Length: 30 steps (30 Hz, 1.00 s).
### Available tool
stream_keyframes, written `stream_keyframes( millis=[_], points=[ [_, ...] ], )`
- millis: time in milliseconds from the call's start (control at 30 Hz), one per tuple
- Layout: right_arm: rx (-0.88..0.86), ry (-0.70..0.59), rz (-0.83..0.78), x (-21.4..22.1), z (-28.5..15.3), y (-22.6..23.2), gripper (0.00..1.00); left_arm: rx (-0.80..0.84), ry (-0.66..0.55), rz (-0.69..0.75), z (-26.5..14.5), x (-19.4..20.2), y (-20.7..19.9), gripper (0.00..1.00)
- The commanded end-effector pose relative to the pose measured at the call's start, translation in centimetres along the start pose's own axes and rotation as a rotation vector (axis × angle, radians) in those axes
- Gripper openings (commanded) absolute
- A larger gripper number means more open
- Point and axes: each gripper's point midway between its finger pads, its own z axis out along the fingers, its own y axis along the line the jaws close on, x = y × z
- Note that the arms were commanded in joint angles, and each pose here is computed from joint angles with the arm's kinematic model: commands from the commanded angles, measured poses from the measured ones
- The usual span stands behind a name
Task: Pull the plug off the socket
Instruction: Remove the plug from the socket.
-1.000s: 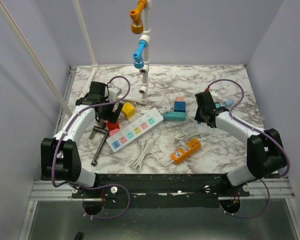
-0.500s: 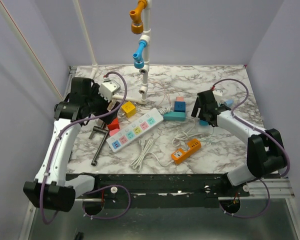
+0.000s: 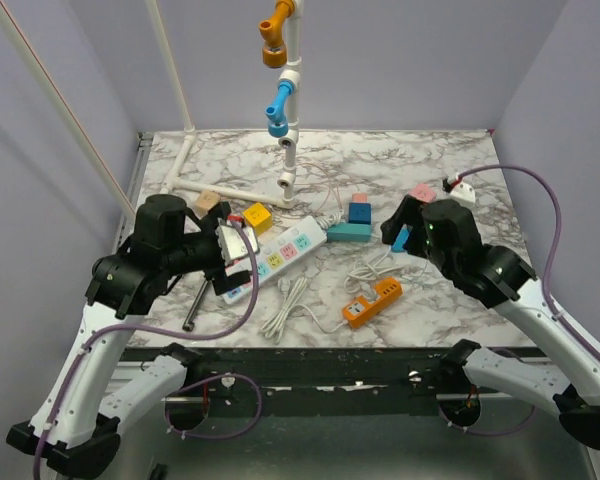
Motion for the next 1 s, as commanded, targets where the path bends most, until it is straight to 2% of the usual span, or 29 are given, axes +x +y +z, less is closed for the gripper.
stream_keyframes(
  millis=[0, 133, 300, 433, 600, 967],
  points=[
    [0.043, 0.238, 0.059, 8.1, -3.0, -3.1, 0.97, 0.165, -0.102, 0.282, 0.6, -1.3, -4.6, 0.98],
    [-0.022, 0.372, 0.157, 12.7, -4.3, -3.6, 0.93, 0.153, -0.137, 0.390, 1.9, -2.3, -4.7, 0.98],
    [-0.076, 0.444, 0.234, 15.7, -4.7, -3.8, 0.88, 0.148, -0.139, 0.385, 2.9, -3.3, -4.1, 0.99],
    [-0.019, 0.502, 0.222, 18.3, -3.3, -4.5, 0.80, 0.154, -0.143, 0.404, 3.4, -3.3, -4.6, 0.98],
    [0.139, 0.410, 0.307, 20.2, 0.1, -7.2, 0.78, 0.152, -0.141, 0.422, 3.8, -3.4, -4.8, 0.99],
    [0.079, 0.221, 0.488, 20.1, 3.8, -7.1, 0.79, 0.162, -0.111, 0.419, 4.3, -2.6, -5.0, 0.99]
  ],
)
